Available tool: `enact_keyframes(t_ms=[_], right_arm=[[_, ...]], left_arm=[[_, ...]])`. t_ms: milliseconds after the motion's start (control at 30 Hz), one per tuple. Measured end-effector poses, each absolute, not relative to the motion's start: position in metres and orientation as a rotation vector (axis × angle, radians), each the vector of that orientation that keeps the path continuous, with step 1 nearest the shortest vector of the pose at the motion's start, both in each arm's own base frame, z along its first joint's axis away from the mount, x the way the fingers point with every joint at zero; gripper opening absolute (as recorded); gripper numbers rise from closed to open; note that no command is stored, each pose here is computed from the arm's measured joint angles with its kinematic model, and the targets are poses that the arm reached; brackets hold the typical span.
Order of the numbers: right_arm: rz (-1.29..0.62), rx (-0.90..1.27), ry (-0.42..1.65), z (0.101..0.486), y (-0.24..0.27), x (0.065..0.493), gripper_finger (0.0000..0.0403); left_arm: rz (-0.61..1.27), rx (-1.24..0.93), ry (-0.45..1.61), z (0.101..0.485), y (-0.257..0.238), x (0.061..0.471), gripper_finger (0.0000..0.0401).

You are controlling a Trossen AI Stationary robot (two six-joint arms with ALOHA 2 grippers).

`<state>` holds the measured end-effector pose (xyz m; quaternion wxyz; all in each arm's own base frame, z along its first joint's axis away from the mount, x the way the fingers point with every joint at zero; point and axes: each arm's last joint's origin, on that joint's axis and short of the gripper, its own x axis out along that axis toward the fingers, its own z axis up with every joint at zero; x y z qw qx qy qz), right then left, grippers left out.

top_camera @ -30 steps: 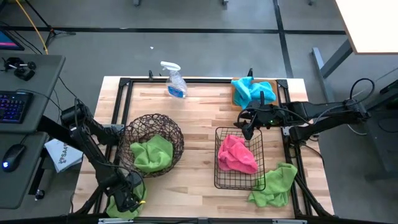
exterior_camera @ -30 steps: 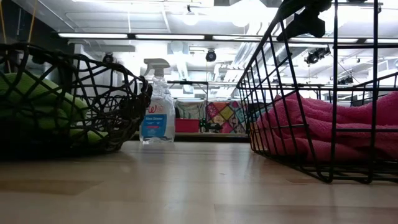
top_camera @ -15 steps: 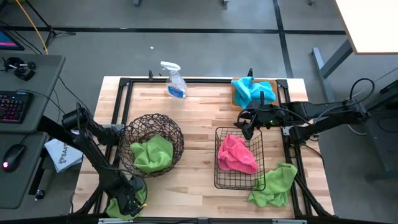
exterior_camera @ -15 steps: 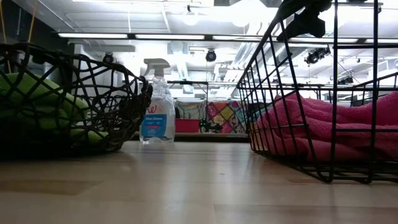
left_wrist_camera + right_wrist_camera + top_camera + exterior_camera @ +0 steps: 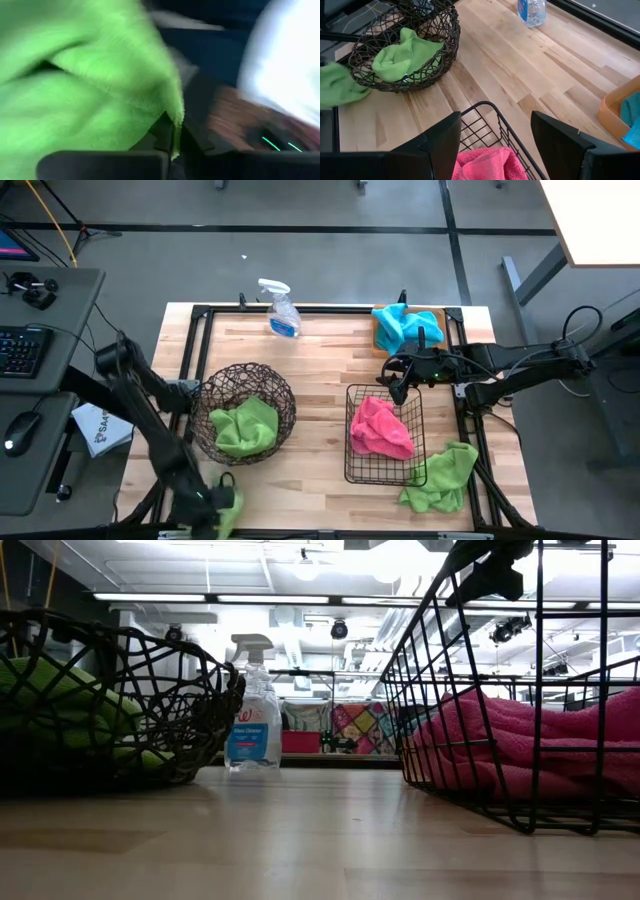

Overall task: Sort microfiber towel by color & place in baskets
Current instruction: Put the bottom left green towel into the round wire basket

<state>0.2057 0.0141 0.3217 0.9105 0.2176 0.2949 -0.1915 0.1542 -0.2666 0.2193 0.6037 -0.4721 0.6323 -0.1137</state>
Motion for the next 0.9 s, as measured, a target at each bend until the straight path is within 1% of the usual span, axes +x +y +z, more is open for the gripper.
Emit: enact_keyframes(t_ms=[67, 133, 233, 333, 400, 467, 533, 667, 800, 900], right_arm=[[-0.395, 0.448, 0.608, 0.322, 0.014, 0.206, 0.0236], [-0.395, 0.448, 0.608, 0.322, 0.014, 0.206, 0.0236], [-0.396, 0.452, 0.607, 0.322, 0.014, 0.206, 0.0236], [-0.396, 0.453, 0.607, 0.322, 0.014, 0.206, 0.0236], [-0.396, 0.453, 0.607, 0.322, 0.014, 0.206, 0.0236], [-0.396, 0.453, 0.607, 0.322, 0.014, 0.206, 0.0236], [-0.396, 0.453, 0.607, 0.322, 0.014, 0.206, 0.0236], [-0.396, 0.453, 0.608, 0.322, 0.014, 0.206, 0.0236], [-0.401, 0.451, 0.606, 0.322, 0.014, 0.206, 0.0236], [-0.415, 0.445, 0.600, 0.322, 0.013, 0.206, 0.0236]], left_arm=[[-0.453, -1.173, 1.268, 0.253, -0.261, 0.158, 0.0003], [-0.517, -1.244, 1.064, 0.283, -0.245, 0.163, 0.0003], [-0.476, -1.261, 0.784, 0.315, -0.205, 0.172, 0.0001], [-0.438, -1.193, 0.527, 0.341, -0.162, 0.181, 0.0001], [-0.409, -1.120, 0.401, 0.355, -0.136, 0.184, 0.0001], [-0.387, -1.040, 0.317, 0.369, -0.116, 0.182, 0.0000], [-0.369, -0.987, 0.300, 0.382, -0.103, 0.175, 0.0000], [-0.313, -0.942, 0.437, 0.391, -0.093, 0.156, 0.0000], [-0.271, -0.919, 0.584, 0.387, -0.095, 0.144, 0.0000], [-0.194, -0.861, 0.693, 0.372, -0.097, 0.142, 0.0000]])
